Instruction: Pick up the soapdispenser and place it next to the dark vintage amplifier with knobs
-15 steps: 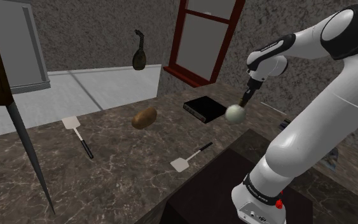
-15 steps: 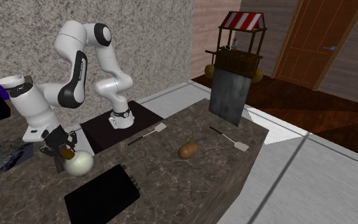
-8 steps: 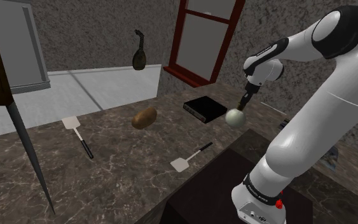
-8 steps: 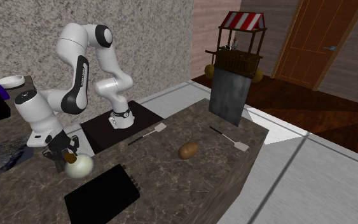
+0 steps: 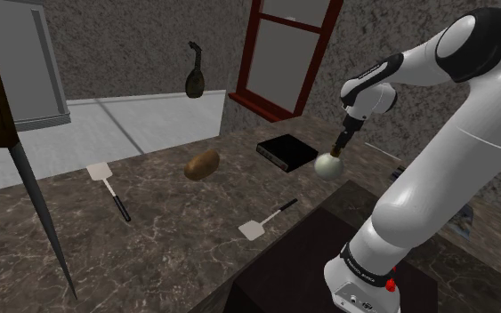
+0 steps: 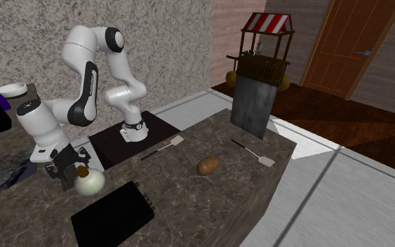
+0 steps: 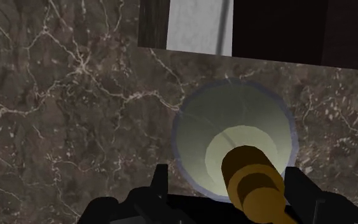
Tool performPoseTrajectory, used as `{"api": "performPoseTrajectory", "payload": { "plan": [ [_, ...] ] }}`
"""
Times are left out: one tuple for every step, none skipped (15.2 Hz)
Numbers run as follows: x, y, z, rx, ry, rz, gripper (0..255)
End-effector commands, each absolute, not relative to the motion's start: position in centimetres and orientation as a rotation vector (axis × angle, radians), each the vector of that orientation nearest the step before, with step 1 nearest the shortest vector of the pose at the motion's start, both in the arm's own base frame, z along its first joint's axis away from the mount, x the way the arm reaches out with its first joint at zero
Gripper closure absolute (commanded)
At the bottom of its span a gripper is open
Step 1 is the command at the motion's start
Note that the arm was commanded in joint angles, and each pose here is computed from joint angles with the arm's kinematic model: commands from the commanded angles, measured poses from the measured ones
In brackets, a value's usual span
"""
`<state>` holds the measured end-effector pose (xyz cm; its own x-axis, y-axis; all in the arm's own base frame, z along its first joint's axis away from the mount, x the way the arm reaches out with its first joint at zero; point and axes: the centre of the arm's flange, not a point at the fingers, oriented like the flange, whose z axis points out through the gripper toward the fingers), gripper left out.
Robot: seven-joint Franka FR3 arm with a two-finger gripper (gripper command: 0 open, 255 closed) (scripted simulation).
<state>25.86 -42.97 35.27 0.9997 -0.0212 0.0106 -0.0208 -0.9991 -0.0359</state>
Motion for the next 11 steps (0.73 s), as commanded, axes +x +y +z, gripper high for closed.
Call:
{"api": "performPoseTrajectory", "payload": {
  "plan": [
    [25.8,-43.0,35.3,-3.105,0.033,-0.016,0],
    [25.8,-43.0,35.3,-3.105,0.033,-0.016,0],
    [25.8,-43.0,35.2,-3.105,0.033,-0.016,0],
    [25.8,-43.0,36.5,-3.105,0.033,-0.016,0],
    [25.8,-43.1,37.8,-3.105,0.033,-0.016,0],
    [25.8,-43.1,39.1,-3.105,0.033,-0.016,0],
    [25.8,-43.1,40.2,-3.105,0.033,-0.016,0],
    [25.8,-43.1,40.2,-3.105,0.033,-0.016,0],
    [25.8,-43.1,40.2,-3.105,0.033,-0.016,0],
    [25.8,-43.1,40.2,-3.105,0.033,-0.016,0],
    [25.8,-43.1,40.2,-3.105,0.033,-0.016,0]
  ]
}}
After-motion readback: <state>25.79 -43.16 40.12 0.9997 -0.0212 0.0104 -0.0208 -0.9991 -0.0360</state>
